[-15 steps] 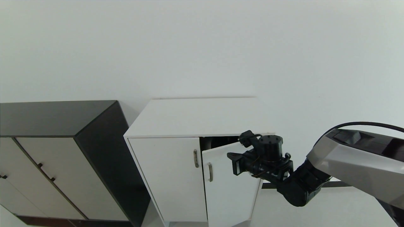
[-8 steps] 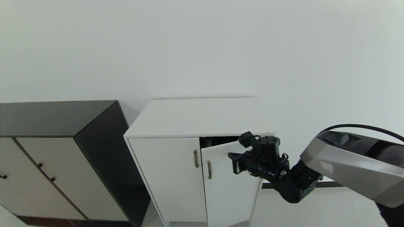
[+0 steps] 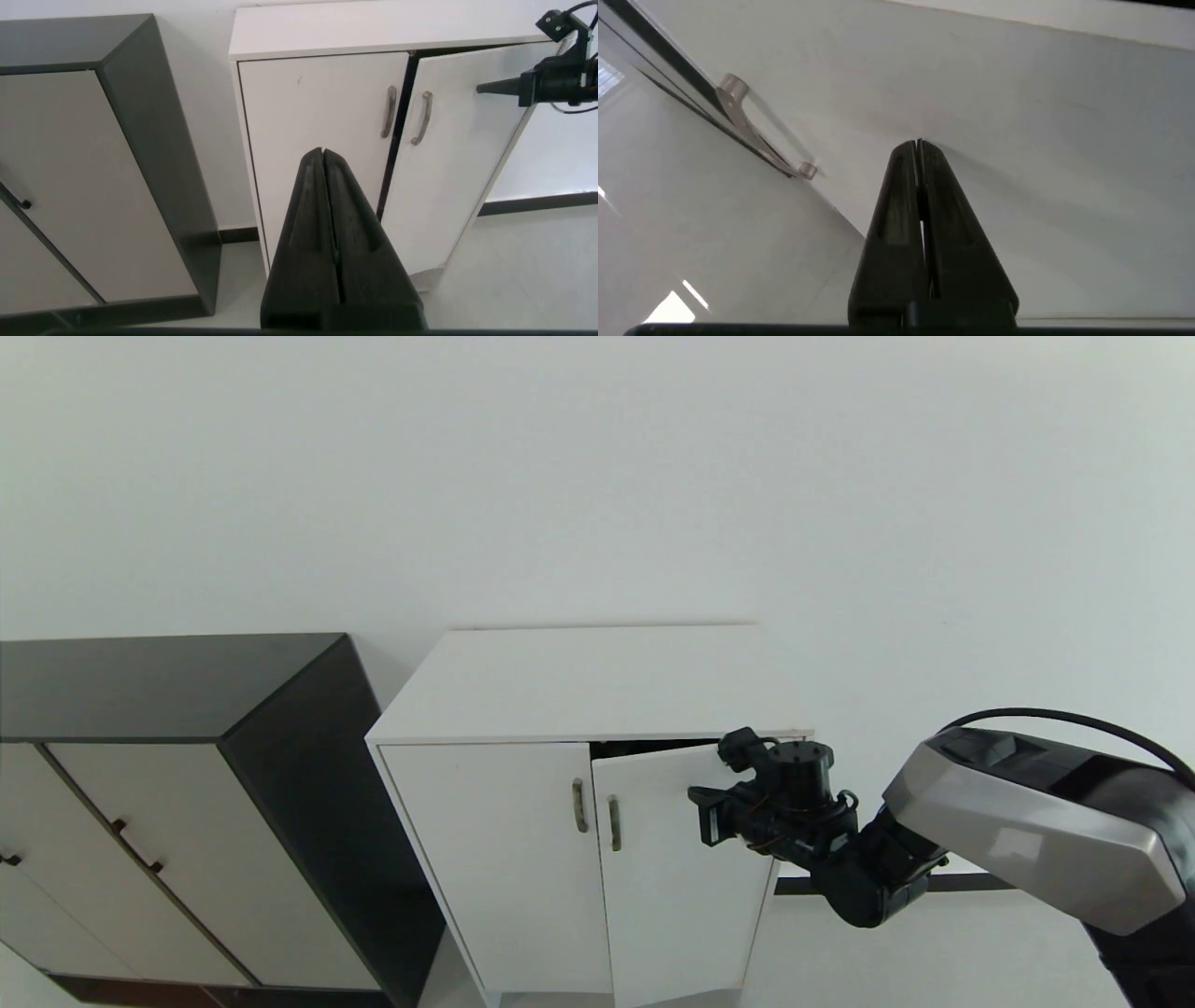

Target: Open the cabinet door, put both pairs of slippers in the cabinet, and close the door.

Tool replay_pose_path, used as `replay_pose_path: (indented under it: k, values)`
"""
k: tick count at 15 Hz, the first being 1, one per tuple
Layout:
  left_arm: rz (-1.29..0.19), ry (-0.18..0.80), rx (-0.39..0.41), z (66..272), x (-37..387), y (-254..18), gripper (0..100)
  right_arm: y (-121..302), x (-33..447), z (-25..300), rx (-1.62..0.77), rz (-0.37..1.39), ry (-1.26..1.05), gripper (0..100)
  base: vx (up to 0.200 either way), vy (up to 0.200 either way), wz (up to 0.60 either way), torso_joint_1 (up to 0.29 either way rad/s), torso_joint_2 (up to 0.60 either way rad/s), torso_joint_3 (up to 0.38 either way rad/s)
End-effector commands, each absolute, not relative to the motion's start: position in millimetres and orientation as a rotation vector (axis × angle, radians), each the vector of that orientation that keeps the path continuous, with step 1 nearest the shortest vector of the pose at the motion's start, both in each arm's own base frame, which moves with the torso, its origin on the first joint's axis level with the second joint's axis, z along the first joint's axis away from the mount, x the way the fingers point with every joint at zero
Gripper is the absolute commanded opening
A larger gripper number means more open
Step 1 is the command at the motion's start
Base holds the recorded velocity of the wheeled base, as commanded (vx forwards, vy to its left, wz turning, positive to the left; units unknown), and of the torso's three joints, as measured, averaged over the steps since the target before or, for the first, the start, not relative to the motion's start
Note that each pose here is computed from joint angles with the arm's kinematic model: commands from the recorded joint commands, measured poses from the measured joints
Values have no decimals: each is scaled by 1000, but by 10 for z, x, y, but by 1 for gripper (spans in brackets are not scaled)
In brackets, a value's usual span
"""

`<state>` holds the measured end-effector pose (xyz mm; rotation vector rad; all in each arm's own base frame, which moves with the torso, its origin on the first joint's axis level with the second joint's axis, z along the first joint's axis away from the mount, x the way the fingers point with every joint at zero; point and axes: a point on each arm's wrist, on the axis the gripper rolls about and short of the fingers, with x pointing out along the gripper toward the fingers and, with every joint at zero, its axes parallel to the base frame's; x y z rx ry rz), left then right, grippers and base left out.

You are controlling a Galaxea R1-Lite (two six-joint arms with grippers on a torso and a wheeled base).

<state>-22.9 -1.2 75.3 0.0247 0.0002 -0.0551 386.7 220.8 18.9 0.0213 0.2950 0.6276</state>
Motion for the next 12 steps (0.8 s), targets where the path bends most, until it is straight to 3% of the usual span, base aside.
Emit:
replay_pose_path:
  k: [1, 12]
  values:
    - [-55, -1, 25, 755, -228, -12, 0, 2166, 3917, 107, 21, 613, 307, 0, 0, 0, 0, 0, 0, 0]
    - [-55, -1, 25, 755, -228, -12, 0, 2013, 4058, -29, 27, 568, 320, 0, 0, 0, 0, 0, 0, 0]
